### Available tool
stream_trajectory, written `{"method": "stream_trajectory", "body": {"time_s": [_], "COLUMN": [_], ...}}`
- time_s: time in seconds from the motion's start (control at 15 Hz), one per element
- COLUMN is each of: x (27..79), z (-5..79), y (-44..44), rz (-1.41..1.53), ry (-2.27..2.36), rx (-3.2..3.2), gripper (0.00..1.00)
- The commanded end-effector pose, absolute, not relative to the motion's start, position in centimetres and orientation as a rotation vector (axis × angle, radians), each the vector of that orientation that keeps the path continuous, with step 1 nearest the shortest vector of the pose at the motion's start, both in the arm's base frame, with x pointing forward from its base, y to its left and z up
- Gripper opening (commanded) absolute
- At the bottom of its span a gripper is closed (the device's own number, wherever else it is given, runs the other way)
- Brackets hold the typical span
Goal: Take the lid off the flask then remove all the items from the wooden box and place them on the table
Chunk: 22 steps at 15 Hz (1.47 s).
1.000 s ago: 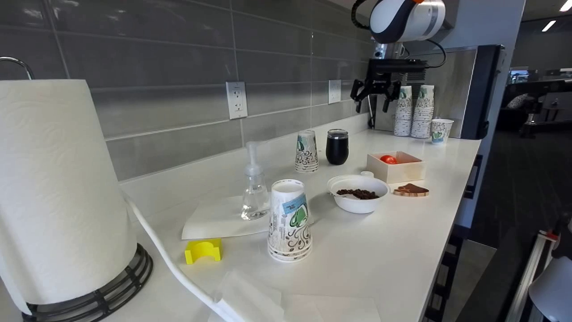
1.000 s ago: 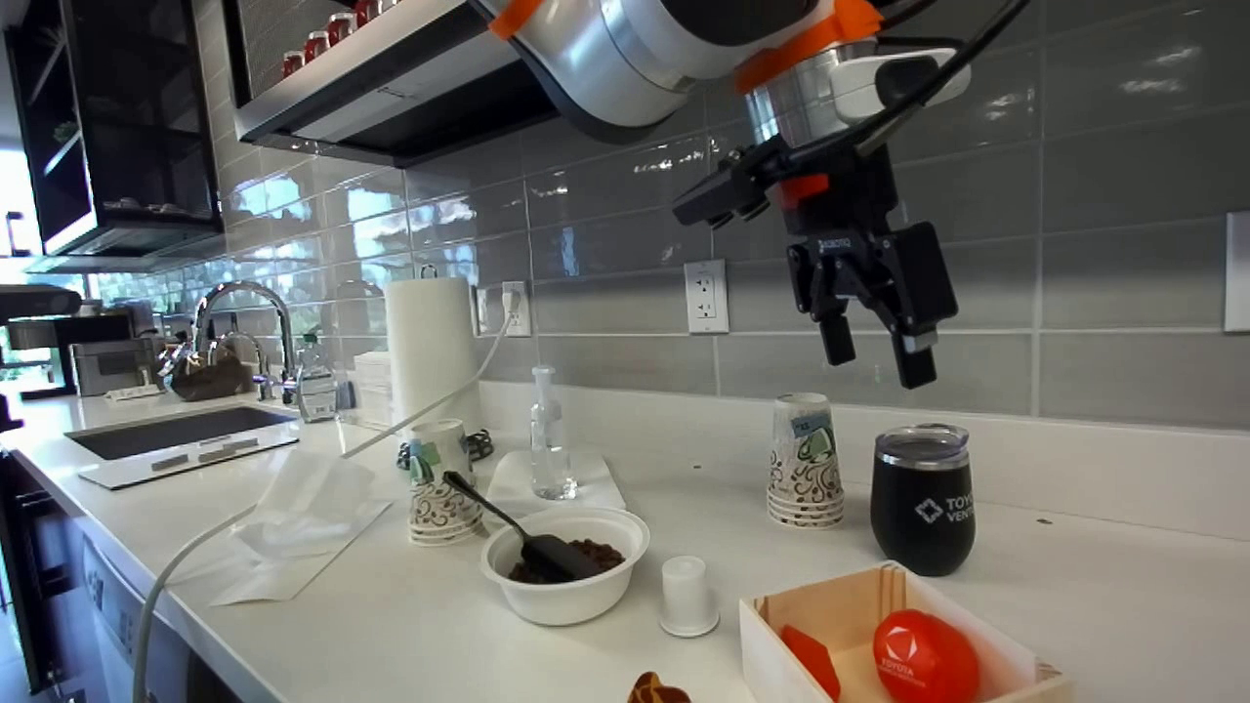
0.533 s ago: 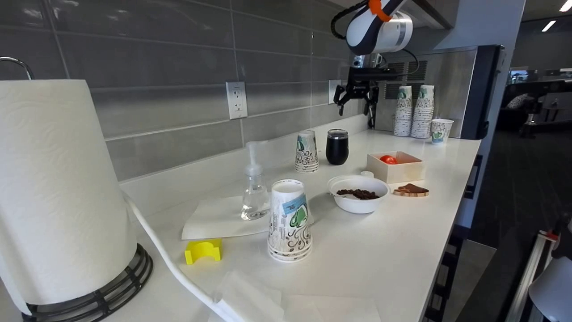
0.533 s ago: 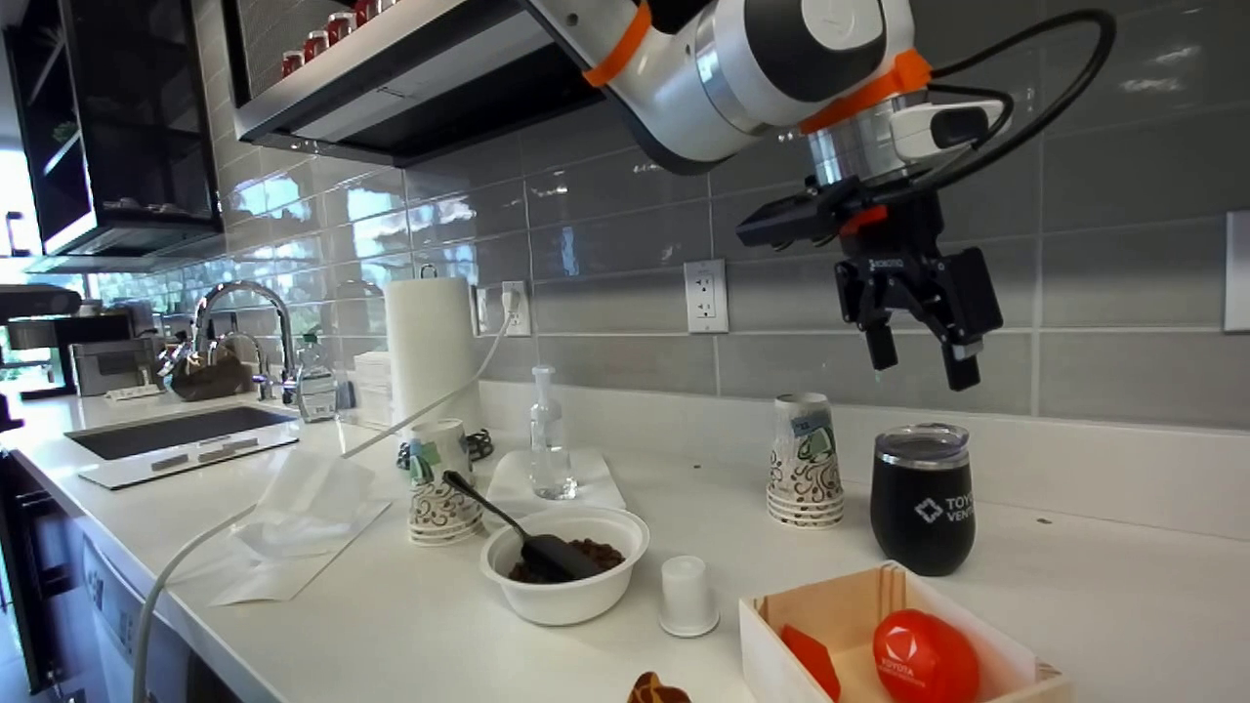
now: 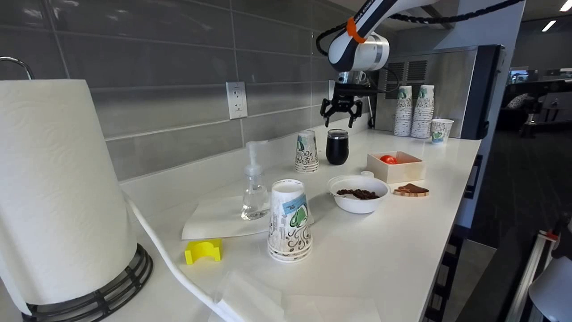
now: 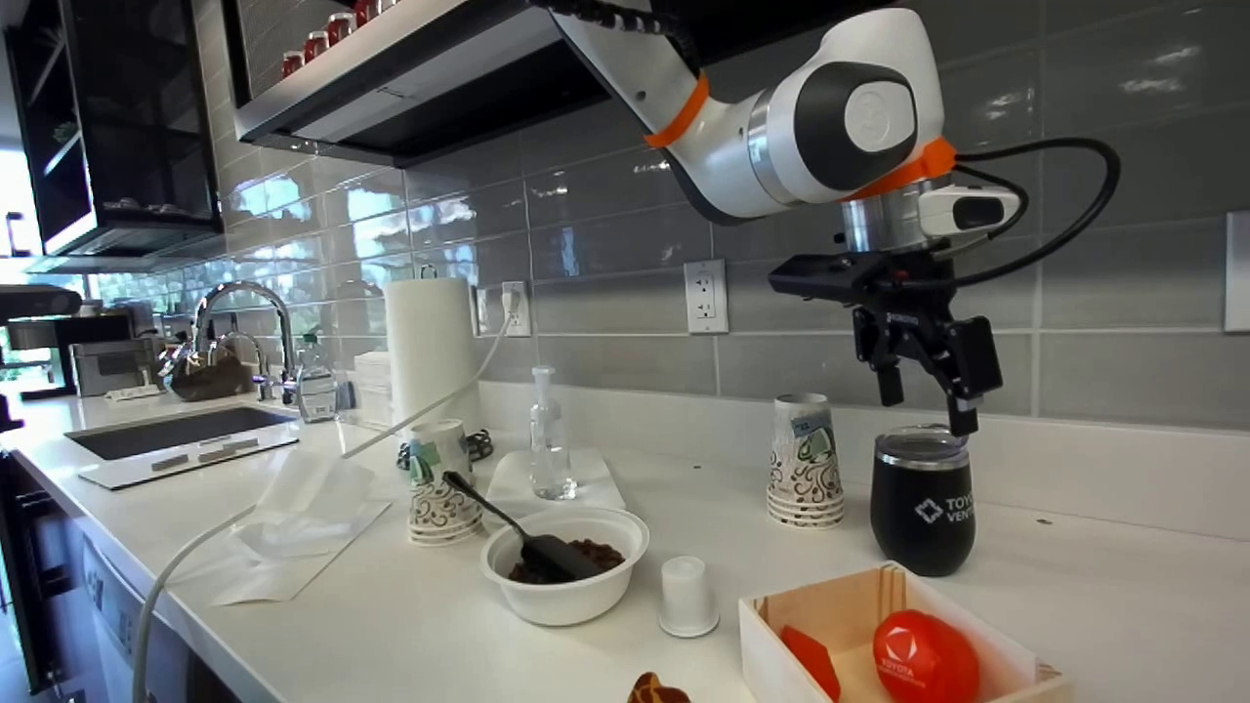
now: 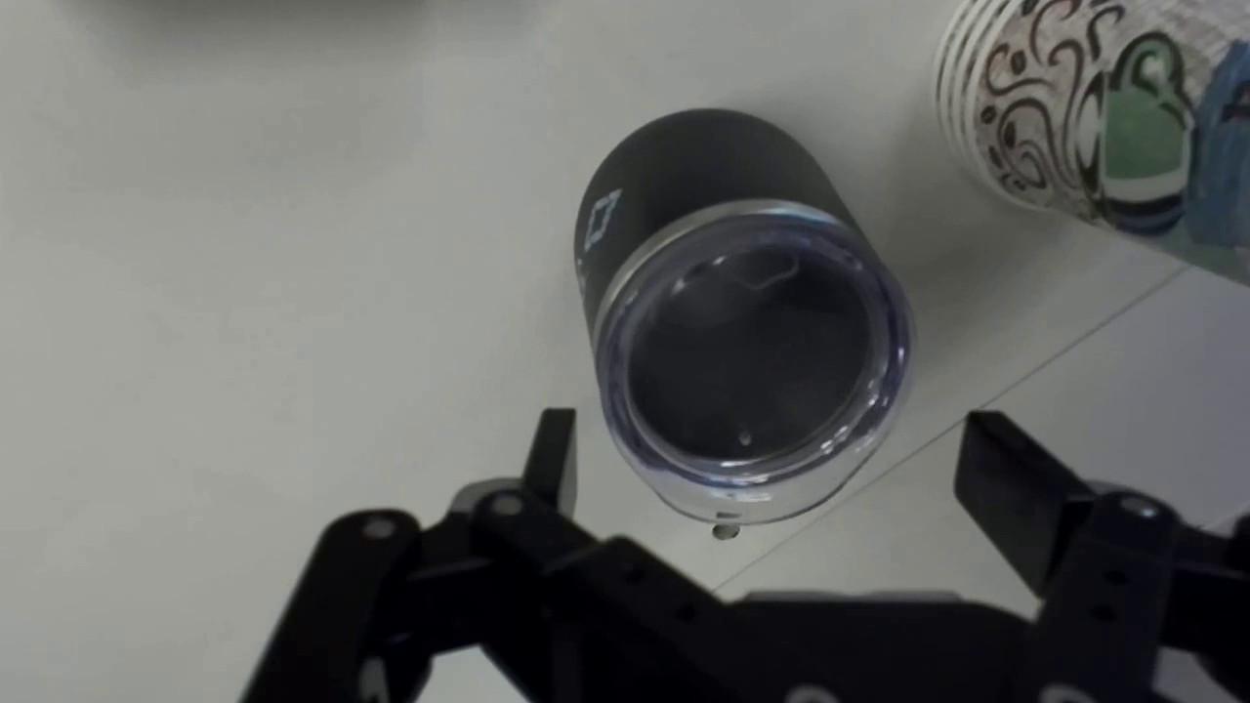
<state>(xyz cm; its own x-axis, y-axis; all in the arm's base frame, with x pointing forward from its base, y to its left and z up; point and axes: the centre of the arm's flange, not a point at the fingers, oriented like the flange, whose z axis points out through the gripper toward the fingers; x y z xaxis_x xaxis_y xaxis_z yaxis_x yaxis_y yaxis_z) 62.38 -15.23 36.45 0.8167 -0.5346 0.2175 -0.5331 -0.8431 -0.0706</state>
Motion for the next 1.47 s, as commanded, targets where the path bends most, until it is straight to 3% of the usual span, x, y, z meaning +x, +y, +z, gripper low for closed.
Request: {"method": "stream_trajectory", "body": {"time_s": [0.0, 1.4], "x": [63.9, 64.4], "z": [35.5, 33.1], "y": [-16.0, -16.4], "rz": [-0.371, -0.339], "ry": [0.874, 0.897], "rx": [-2.959, -2.957], "gripper": [1.00, 1.00]}}
